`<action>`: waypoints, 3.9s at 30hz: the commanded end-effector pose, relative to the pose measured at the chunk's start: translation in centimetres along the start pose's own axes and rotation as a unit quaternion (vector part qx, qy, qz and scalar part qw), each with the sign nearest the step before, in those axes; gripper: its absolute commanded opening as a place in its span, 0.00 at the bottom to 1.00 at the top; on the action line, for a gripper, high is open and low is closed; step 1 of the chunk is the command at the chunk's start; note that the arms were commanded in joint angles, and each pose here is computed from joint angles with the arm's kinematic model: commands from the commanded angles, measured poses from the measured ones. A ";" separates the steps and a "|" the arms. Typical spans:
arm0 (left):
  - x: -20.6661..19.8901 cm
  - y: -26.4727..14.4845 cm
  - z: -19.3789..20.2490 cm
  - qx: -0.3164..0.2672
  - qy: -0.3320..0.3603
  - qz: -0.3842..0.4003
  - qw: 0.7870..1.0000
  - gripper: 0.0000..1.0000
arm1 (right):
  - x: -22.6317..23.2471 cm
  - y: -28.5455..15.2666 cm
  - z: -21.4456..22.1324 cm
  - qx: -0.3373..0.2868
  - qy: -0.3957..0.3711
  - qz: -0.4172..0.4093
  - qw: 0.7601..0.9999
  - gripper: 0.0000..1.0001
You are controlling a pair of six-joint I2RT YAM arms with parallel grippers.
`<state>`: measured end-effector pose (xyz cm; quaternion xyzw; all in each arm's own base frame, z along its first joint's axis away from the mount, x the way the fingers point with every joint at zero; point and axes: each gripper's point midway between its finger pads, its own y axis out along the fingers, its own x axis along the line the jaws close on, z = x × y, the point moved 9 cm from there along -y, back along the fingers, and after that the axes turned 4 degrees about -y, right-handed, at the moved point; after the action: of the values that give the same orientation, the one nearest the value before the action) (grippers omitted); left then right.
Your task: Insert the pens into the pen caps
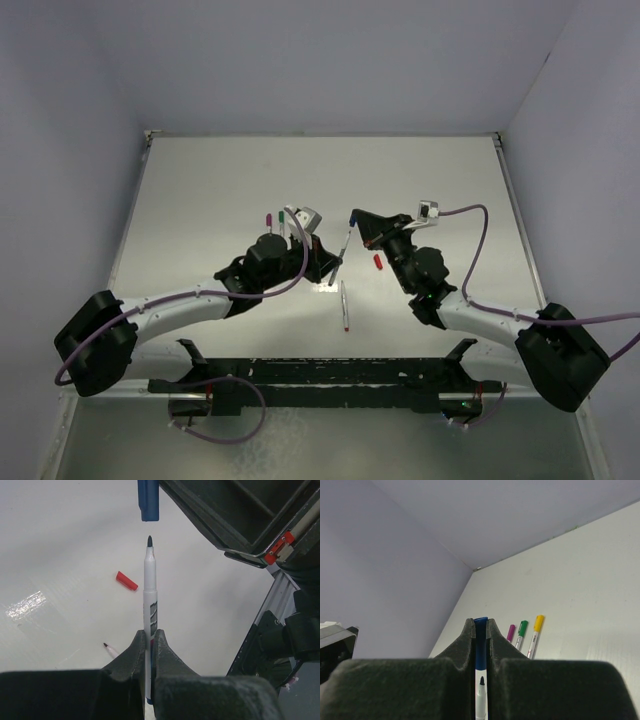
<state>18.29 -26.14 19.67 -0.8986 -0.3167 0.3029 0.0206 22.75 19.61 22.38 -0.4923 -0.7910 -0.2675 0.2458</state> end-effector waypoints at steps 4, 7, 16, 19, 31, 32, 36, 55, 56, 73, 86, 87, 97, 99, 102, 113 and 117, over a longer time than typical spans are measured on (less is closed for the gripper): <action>-0.5 -0.1 -1.2 -0.035 0.001 0.012 0.999 0.00 | 1.1 0.2 -1.1 -0.025 0.017 -0.029 0.999 0.00; -0.6 -0.2 -1.4 -0.040 0.003 0.011 0.999 0.00 | 1.0 0.2 -0.9 -0.023 0.016 -0.027 0.999 0.00; -0.5 0.0 -1.4 -0.042 0.003 0.007 0.999 0.00 | 0.8 0.4 -0.6 -0.020 0.018 -0.026 0.999 0.00; -0.5 0.0 -1.5 -0.045 0.003 0.006 0.999 0.00 | 0.8 0.5 -0.5 -0.023 0.019 -0.026 0.999 0.00; -0.3 -0.1 -1.9 -0.065 0.001 -0.009 0.998 0.00 | 0.8 0.1 0.1 -0.004 0.030 -0.040 0.999 0.00; -0.3 -0.1 -2.0 -0.067 0.001 -0.009 0.998 0.00 | 0.8 0.1 0.1 -0.003 0.030 -0.040 0.999 0.00; -0.4 0.1 -2.3 -0.072 0.003 -0.006 0.997 0.00 | 0.5 -0.2 0.5 0.004 0.030 -0.037 0.999 0.00; -1.2 0.0 -3.6 -0.102 0.008 0.007 0.995 0.00 | -0.2 0.3 3.8 0.080 0.032 -0.057 0.995 0.00; -1.1 0.0 -3.7 -0.104 0.008 0.004 0.995 0.00 | -0.1 0.4 3.9 0.087 0.028 -0.061 0.994 0.00; 0.9 1.3 -8.6 -0.184 0.021 -0.034 0.982 0.00 | -0.4 -0.1 7.6 0.229 -0.074 -0.046 0.969 0.00; 1.4 1.8 -12.6 -0.246 0.040 -0.074 0.966 0.00 | -1.2 0.1 11.9 0.340 -0.134 0.039 0.930 0.00; 1.5 1.7 -13.0 -0.252 0.040 -0.077 0.964 0.00 | -1.3 0.1 12.3 0.350 -0.138 0.050 0.925 0.00; 3.5 1.8 -12.8 -0.237 0.028 -0.099 0.966 0.00 | -1.5 1.0 13.3 0.361 -0.159 0.085 0.915 0.00; 4.1 2.4 -12.0 -0.215 0.025 -0.104 0.971 0.00 | -1.3 1.8 12.7 0.342 -0.170 0.100 0.919 0.00; 5.3 3.6 -10.4 -0.165 0.022 -0.128 0.978 0.00 | -0.4 3.0 11.3 0.307 -0.186 0.110 0.927 0.00; 10.5 7.5 -5.3 -0.057 -0.018 -0.211 0.976 0.00 | 0.9 3.7 2.1 0.091 -0.230 0.228 0.942 0.53; 12.0 8.3 -4.9 -0.039 -0.028 -0.243 0.969 0.00 | 0.2 1.9 0.0 0.048 -0.227 0.256 0.939 0.54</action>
<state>31.17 -24.61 14.47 -0.7980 -0.5177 0.2999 0.0724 24.84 23.40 21.55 -0.6531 -0.7371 -0.0057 0.1737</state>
